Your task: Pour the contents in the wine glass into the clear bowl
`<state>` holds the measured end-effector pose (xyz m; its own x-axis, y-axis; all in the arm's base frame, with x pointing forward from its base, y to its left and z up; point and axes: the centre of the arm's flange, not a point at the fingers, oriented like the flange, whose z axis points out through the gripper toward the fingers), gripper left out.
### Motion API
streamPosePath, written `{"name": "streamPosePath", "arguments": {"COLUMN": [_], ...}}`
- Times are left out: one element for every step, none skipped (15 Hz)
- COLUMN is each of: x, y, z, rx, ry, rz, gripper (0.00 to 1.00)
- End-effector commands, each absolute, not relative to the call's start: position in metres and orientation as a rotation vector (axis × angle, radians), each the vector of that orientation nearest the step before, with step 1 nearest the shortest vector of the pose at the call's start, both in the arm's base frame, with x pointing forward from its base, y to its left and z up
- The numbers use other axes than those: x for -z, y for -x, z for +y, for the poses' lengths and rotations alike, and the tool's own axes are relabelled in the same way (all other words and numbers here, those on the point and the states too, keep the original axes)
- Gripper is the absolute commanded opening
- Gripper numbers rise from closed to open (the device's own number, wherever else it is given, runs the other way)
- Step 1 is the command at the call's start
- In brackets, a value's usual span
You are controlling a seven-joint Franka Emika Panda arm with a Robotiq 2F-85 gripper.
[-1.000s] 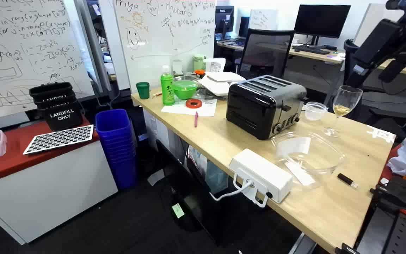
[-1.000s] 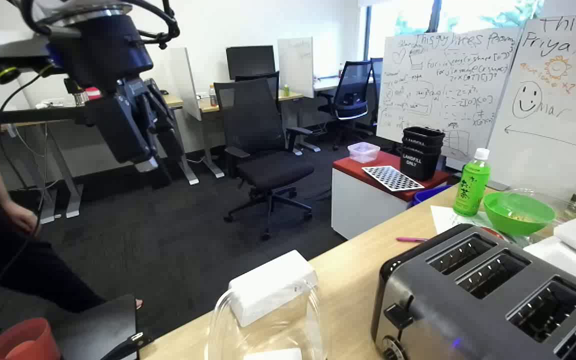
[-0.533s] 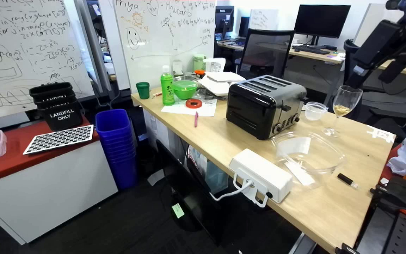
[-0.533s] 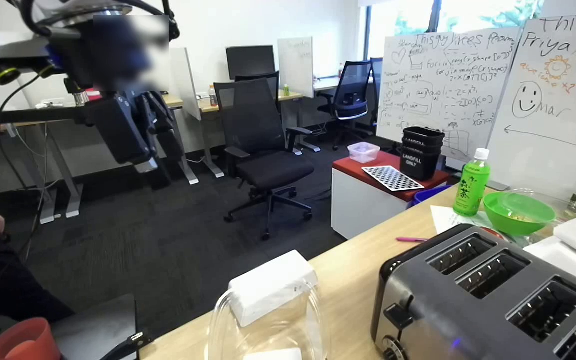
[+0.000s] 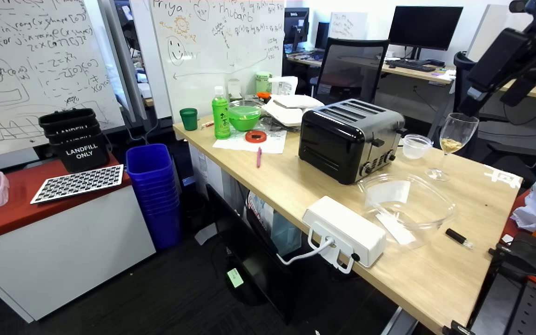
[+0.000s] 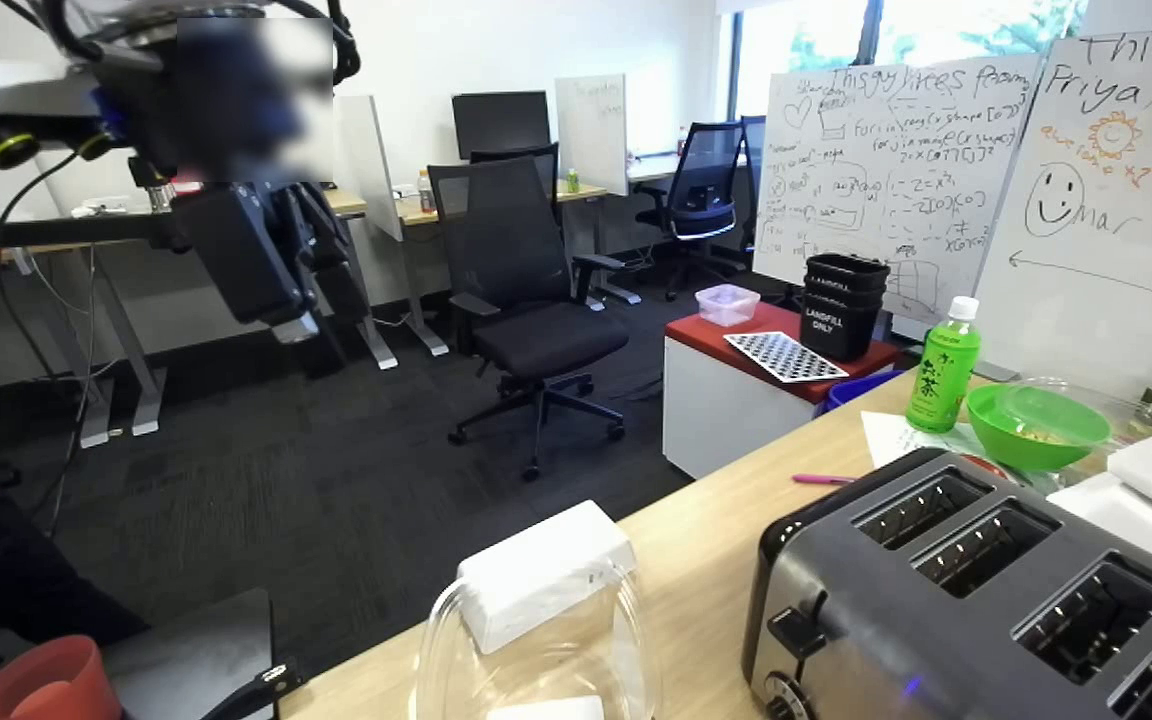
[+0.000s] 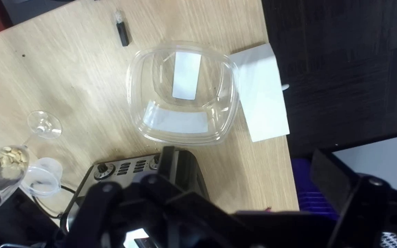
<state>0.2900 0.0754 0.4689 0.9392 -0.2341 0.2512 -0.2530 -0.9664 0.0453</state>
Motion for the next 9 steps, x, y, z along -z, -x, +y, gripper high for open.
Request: {"name": "streamPosePath", "arguments": {"x": [-0.463,-0.46,-0.456,-0.452,-0.447,-0.441,-0.435,-0.428,-0.421], "y": [-0.303,-0.305,-0.308,-0.313,-0.318,-0.323,-0.326,-0.33,-0.334], "z": [0.079,0.083,0.088,0.092,0.096,0.099,0.101,0.102,0.103], "rx": [-0.322,-0.33,-0.318,-0.304,-0.292,-0.278,-0.26,-0.244,-0.225], "ry": [-2.852,-2.8,-2.753,-2.703,-2.654,-2.606,-2.559,-2.511,-2.463], "rz": [-0.264,-0.238,-0.197,-0.173,-0.149,-0.122,-0.097,-0.068,-0.045], "gripper": [1.0,1.0,1.0,1.0,1.0,1.0,1.0,1.0,1.0]}}
